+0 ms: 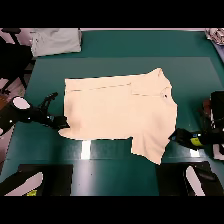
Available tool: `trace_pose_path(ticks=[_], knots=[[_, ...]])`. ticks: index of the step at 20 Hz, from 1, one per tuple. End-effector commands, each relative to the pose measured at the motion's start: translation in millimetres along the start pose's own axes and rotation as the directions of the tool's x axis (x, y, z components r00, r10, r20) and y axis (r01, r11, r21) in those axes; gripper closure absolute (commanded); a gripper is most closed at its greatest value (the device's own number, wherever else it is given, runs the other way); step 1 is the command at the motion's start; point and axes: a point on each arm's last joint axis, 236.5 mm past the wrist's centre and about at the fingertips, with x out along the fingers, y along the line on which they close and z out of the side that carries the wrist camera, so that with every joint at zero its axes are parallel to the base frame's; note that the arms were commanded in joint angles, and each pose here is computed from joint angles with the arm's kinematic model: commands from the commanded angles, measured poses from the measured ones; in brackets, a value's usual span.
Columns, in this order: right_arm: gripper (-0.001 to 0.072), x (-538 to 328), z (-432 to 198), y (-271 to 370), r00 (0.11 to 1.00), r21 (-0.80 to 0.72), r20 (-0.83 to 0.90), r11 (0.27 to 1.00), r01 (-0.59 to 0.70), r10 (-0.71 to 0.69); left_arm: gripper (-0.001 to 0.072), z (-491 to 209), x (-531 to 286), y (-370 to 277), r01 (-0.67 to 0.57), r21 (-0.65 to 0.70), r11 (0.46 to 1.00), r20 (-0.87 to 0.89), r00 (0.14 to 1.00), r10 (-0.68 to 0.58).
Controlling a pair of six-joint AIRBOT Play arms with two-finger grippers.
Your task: Fold the shirts.
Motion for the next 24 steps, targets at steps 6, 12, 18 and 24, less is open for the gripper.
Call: trace_pose_path(ticks=[6, 12, 18, 24], knots=[[0.0024, 10, -21, 7, 0.999, 0.16, 0.001, 0.986, -0.054, 0.054, 0.0682, 33, -24, -26, 0.059, 0.022, 0.998, 0.087, 0.994, -0.061], [0.0024, 28, -36, 33, 0.978, 0.281, -0.049, 0.942, -0.182, 0.203, 0.0682, 36, -27, -27, 0.058, 0.027, 0.998, 0.096, 0.994, -0.06], [0.0031, 52, -47, 33, 0.98, 0.315, -0.074, 0.937, -0.152, 0.184, 0.0682, 36, -27, -27, 0.058, 0.027, 0.998, 0.096, 0.994, -0.06], [0.0262, 53, -19, 60, 0.983, 0.172, 0.066, 0.968, -0.183, 0.174, 0.0682, 36, -27, -27, 0.058, 0.028, 0.998, 0.094, 0.994, -0.06]])
